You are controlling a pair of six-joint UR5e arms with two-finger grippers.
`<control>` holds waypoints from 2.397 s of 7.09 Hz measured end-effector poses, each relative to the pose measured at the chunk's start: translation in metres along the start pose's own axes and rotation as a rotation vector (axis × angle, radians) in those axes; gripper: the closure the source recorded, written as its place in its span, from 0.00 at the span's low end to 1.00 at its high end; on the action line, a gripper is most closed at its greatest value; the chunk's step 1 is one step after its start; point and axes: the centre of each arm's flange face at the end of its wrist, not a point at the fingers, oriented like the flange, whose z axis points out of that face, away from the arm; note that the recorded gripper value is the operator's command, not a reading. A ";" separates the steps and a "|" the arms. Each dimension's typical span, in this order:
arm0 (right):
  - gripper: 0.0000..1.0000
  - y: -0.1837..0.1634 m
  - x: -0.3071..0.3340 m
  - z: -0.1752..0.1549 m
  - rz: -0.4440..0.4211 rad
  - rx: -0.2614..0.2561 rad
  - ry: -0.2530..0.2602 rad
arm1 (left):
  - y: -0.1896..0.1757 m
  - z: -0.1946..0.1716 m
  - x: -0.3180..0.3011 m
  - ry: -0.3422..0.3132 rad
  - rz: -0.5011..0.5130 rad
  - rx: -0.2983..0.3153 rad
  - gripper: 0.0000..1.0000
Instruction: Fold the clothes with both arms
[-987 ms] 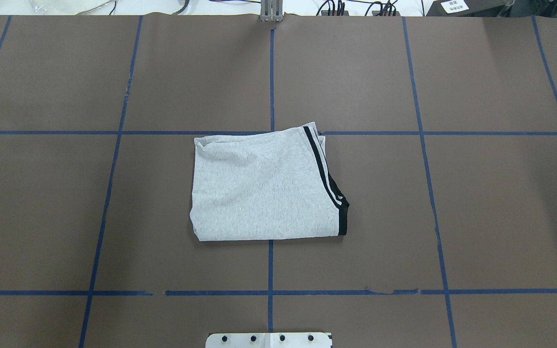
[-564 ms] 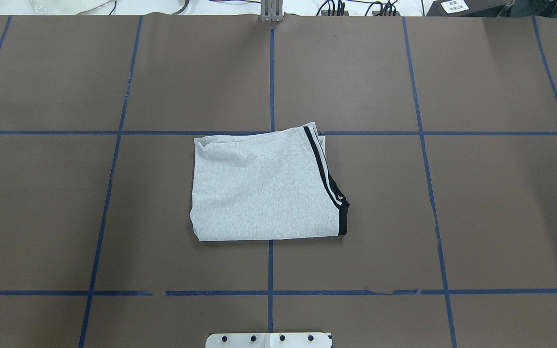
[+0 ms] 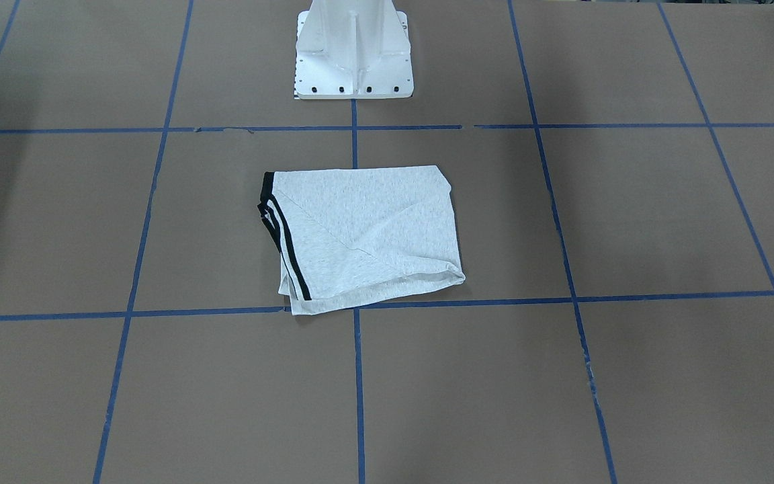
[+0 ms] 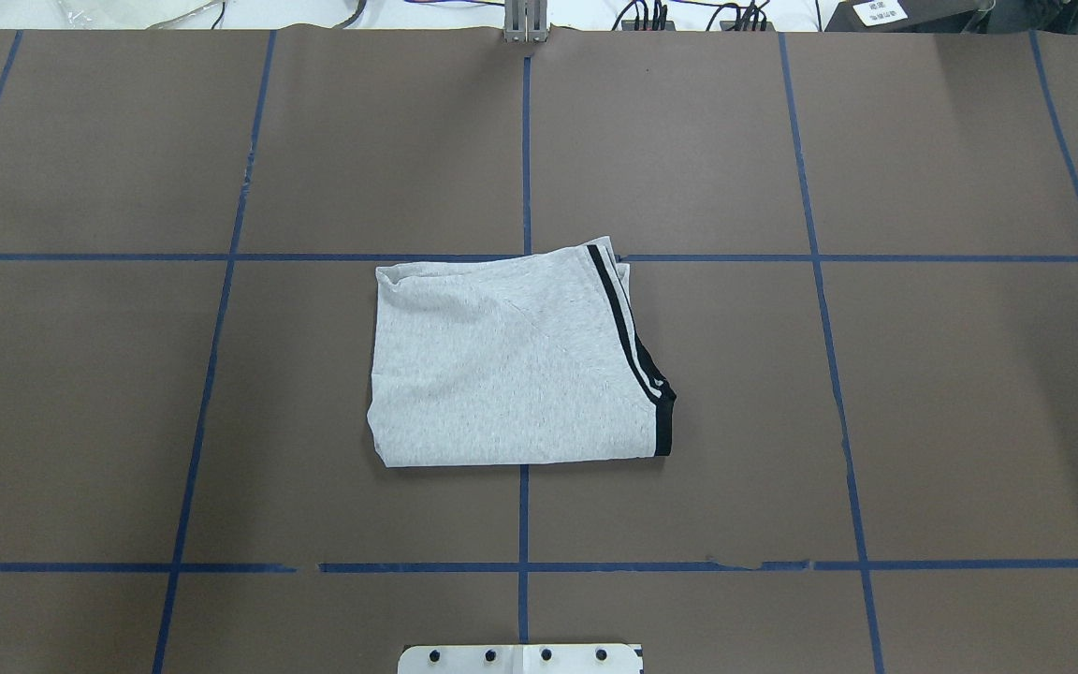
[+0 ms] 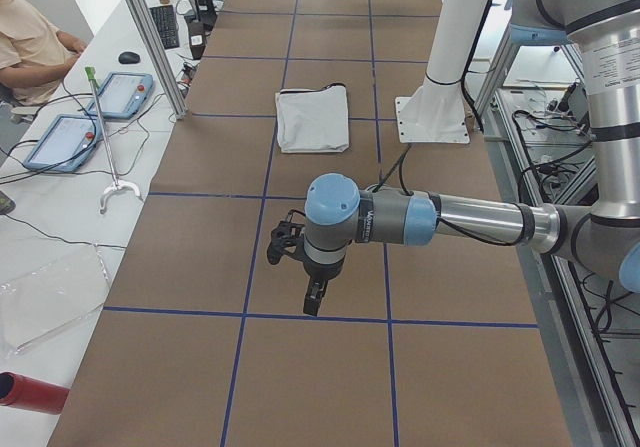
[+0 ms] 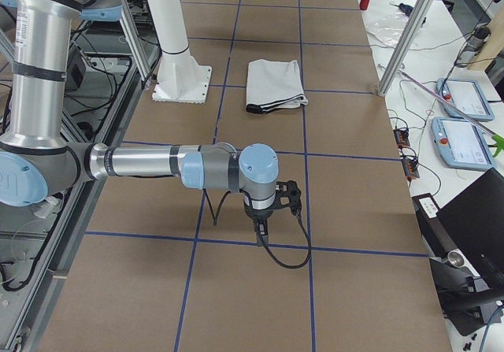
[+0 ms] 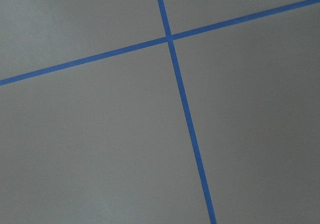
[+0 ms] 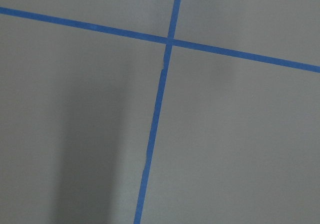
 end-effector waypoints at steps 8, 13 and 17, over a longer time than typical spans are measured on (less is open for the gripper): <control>0.00 0.000 -0.001 -0.001 0.001 0.001 -0.008 | -0.001 -0.004 0.002 -0.002 0.005 0.008 0.00; 0.00 -0.001 -0.002 -0.001 0.000 0.002 -0.008 | -0.001 -0.004 0.002 -0.002 0.005 0.010 0.00; 0.00 -0.001 -0.002 -0.001 -0.003 0.005 -0.007 | -0.002 -0.007 0.005 -0.004 0.010 0.017 0.00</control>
